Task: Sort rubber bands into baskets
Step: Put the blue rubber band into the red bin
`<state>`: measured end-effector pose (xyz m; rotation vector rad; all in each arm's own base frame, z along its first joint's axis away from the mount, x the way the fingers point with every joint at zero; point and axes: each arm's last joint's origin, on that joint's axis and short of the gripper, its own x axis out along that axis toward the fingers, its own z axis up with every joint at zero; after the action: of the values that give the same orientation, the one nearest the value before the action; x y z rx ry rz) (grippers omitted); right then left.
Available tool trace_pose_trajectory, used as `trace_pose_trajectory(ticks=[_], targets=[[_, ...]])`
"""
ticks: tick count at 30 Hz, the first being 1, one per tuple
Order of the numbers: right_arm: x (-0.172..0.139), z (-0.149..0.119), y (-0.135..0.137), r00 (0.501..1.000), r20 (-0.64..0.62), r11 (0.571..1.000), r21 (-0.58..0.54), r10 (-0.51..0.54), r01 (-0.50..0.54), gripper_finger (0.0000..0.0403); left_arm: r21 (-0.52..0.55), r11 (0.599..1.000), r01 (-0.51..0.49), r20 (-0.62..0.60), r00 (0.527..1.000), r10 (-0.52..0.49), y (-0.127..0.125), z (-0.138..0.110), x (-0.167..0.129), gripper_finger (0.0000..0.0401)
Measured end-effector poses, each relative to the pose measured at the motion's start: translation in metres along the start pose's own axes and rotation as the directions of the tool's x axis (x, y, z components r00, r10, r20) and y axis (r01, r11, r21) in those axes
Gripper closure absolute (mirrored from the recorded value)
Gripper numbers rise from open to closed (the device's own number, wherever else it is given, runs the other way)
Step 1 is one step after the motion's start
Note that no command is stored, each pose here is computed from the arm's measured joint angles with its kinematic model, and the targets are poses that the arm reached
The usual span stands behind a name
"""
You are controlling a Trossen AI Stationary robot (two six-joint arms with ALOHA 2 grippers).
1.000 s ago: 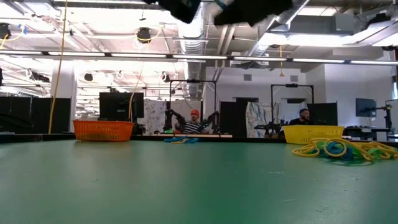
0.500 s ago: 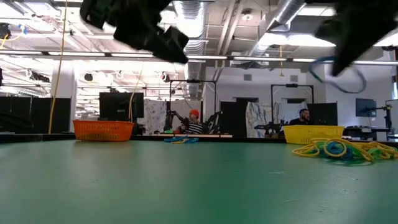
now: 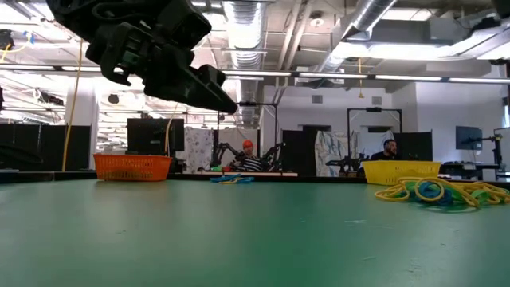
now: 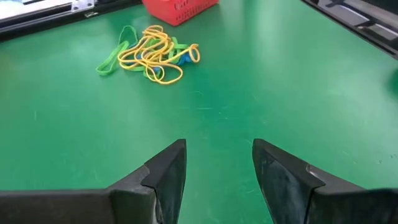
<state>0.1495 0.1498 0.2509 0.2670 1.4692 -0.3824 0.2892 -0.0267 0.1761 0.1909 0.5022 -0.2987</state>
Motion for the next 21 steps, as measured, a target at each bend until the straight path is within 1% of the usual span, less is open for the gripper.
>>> trace_pose_trajectory(ticks=[5, 7, 11, 15, 21], targets=[[0.008, -0.013, 0.006, 0.994, -0.058, 0.994, 0.045, -0.096, 0.099, 0.0377, -0.011, 1.000, -0.001, 0.001, 1.000, 0.001, 0.000, 0.000, 0.000, 0.0226], [0.012, -0.017, 0.010, 0.990, -0.078, 0.991, 0.048, -0.119, 0.123, 0.0375, -0.021, 1.000, -0.001, 0.001, 1.000, 0.001, 0.000, 0.000, 0.000, 0.0226], [0.019, -0.021, 0.017, 0.983, -0.116, 0.987, 0.061, -0.143, 0.151, 0.0377, -0.034, 0.999, 0.001, 0.000, 1.000, -0.001, -0.001, 0.000, 0.000, 0.0226], [0.025, -0.024, 0.022, 0.980, -0.118, 0.983, 0.071, -0.162, 0.171, 0.0375, -0.034, 0.999, 0.004, 0.000, 1.000, -0.004, -0.001, 0.000, 0.000, 0.0226], [0.045, -0.031, 0.021, 0.982, -0.113, 0.980, 0.114, -0.151, 0.163, 0.0354, -0.048, 0.999, 0.004, -0.001, 1.000, -0.005, -0.001, 0.000, 0.000, 0.0226]])
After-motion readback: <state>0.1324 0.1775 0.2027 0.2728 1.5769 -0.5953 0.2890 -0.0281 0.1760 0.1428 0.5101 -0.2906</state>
